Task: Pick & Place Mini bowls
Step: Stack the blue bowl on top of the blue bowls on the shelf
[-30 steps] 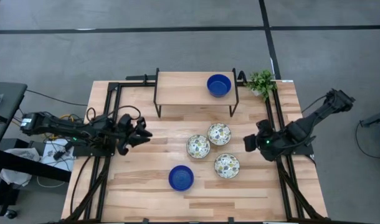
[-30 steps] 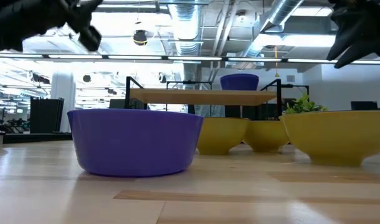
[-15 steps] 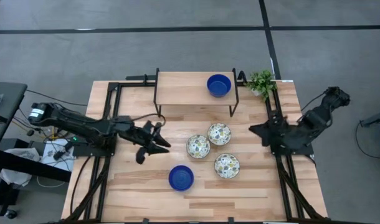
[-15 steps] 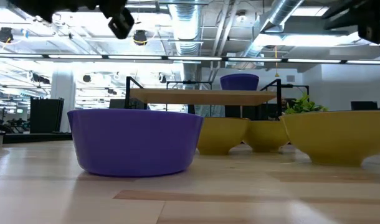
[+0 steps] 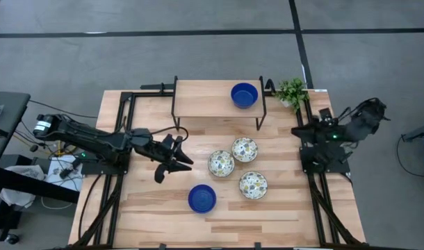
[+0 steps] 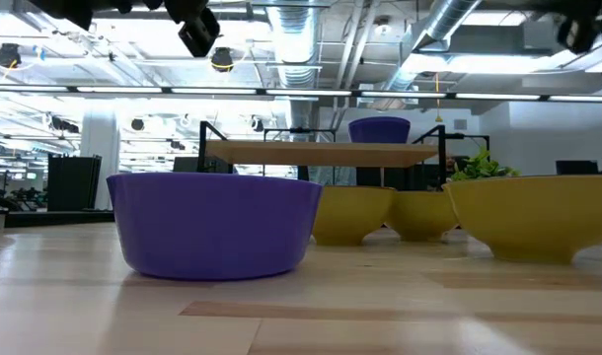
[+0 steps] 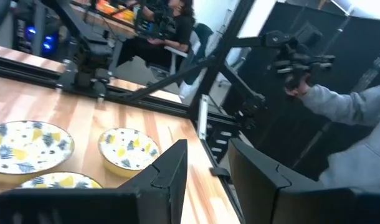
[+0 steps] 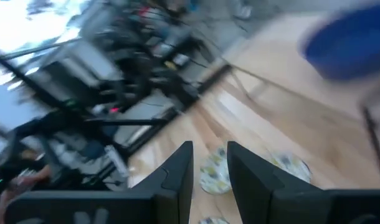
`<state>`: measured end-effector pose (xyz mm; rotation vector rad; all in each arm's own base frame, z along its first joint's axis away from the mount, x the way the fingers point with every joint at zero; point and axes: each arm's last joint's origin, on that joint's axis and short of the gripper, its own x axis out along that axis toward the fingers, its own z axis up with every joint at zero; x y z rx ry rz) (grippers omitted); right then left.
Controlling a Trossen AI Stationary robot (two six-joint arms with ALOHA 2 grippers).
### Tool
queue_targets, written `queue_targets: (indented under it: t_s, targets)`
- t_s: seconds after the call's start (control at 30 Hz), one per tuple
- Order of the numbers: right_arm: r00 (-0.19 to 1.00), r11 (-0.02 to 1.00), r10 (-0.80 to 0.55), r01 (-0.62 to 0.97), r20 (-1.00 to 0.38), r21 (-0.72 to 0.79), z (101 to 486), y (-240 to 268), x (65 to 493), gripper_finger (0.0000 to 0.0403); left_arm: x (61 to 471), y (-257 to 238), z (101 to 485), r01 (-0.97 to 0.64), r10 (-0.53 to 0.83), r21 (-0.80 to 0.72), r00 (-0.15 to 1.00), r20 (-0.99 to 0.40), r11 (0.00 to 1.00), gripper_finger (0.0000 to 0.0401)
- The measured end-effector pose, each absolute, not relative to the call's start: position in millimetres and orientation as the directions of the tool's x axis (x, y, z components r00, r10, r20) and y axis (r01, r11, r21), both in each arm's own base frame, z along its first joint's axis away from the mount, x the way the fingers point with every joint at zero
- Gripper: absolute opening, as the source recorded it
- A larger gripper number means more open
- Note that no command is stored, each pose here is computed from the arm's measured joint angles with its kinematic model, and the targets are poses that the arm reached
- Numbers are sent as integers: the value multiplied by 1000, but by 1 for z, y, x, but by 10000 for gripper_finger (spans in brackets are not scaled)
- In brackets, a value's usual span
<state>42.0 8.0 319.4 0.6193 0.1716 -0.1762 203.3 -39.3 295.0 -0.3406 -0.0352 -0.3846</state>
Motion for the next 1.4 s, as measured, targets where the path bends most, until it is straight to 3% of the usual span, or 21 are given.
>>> queue_targets:
  t_s: [0.23,0.33,0.57,0.87,1.17,1.4]
  targets:
    - [987,931,132,-156,95,331,355,15,42,87,203,-39,297,374,-354,-315,927,122,872,116]
    - [971,941,192,-223,138,254,359,16,41,87,203,-39,298,343,-318,-330,939,130,879,116]
    - [977,942,206,-215,63,258,318,33,62,87,204,-38,297,325,-299,-350,946,128,879,116]
    - [954,909,250,-290,164,299,253,54,86,87,204,-37,297,321,-295,-337,947,128,885,116]
    - [949,934,135,-217,284,282,248,27,66,87,204,-37,297,321,-295,-336,947,127,886,116]
    - [962,928,164,-225,219,296,232,31,77,87,205,-44,292,356,-345,-335,934,94,873,116]
